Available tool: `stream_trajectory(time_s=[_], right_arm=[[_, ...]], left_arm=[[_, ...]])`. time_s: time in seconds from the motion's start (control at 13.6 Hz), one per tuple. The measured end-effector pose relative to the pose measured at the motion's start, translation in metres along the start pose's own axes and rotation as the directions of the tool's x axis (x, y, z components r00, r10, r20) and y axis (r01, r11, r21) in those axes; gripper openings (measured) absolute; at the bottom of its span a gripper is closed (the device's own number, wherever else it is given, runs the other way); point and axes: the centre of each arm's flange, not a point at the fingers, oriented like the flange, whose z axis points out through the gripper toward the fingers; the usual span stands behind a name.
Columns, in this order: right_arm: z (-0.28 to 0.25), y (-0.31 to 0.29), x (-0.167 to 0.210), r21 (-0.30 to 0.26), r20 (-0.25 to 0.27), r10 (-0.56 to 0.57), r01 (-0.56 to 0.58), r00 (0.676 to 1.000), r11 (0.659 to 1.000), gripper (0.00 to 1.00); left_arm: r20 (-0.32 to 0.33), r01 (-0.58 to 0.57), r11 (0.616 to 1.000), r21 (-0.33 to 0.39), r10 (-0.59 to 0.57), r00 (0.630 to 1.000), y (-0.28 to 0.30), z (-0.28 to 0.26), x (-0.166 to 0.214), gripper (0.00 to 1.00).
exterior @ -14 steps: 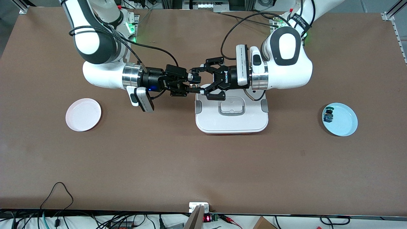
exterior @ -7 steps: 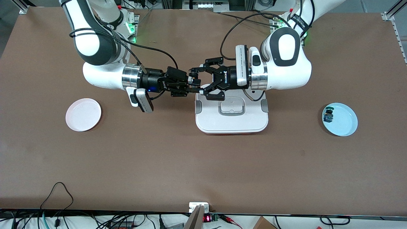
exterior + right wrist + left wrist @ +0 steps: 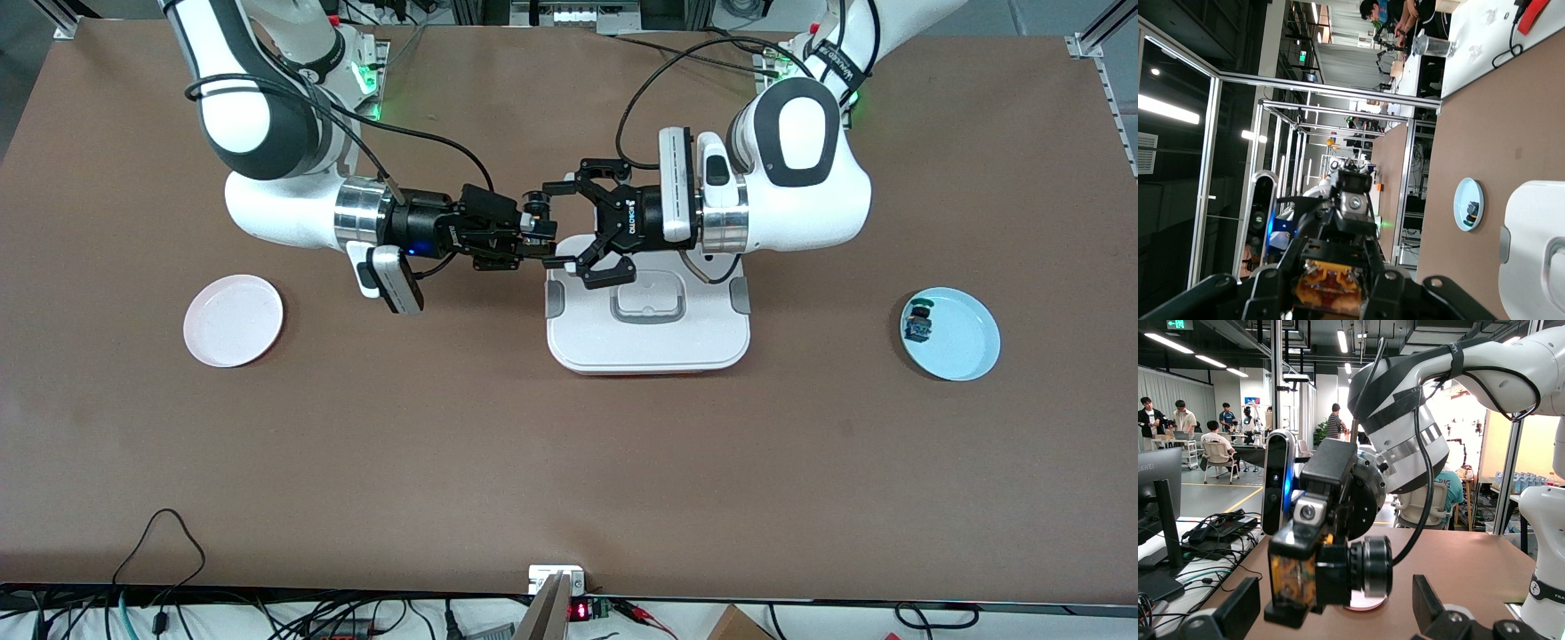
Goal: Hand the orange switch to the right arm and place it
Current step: 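Open the left gripper and withdraw it while the right gripper pulls back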
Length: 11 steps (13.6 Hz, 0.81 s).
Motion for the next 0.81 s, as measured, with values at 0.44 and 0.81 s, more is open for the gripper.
stream_trajectory(time_s=[0.44, 0.81], right_arm=[[-0.109, 0.003, 0.046, -0.064, 0.172, -0.057, 0.068, 0.983, 0.996, 0.41], [-0.238, -0.01, 0.066, -0.287, 0.334, 0.021, 0.081, 0.942, 0.955, 0.41]], left_arm=[[-0.006, 0.004, 1.0, 0.02, -0.004, 1.0, -0.011, -0.016, -0.001, 1.0], [0.049, -0.081, 0.993, 0.087, 0.077, 0.996, -0.052, -0.088, -0.014, 1.0]])
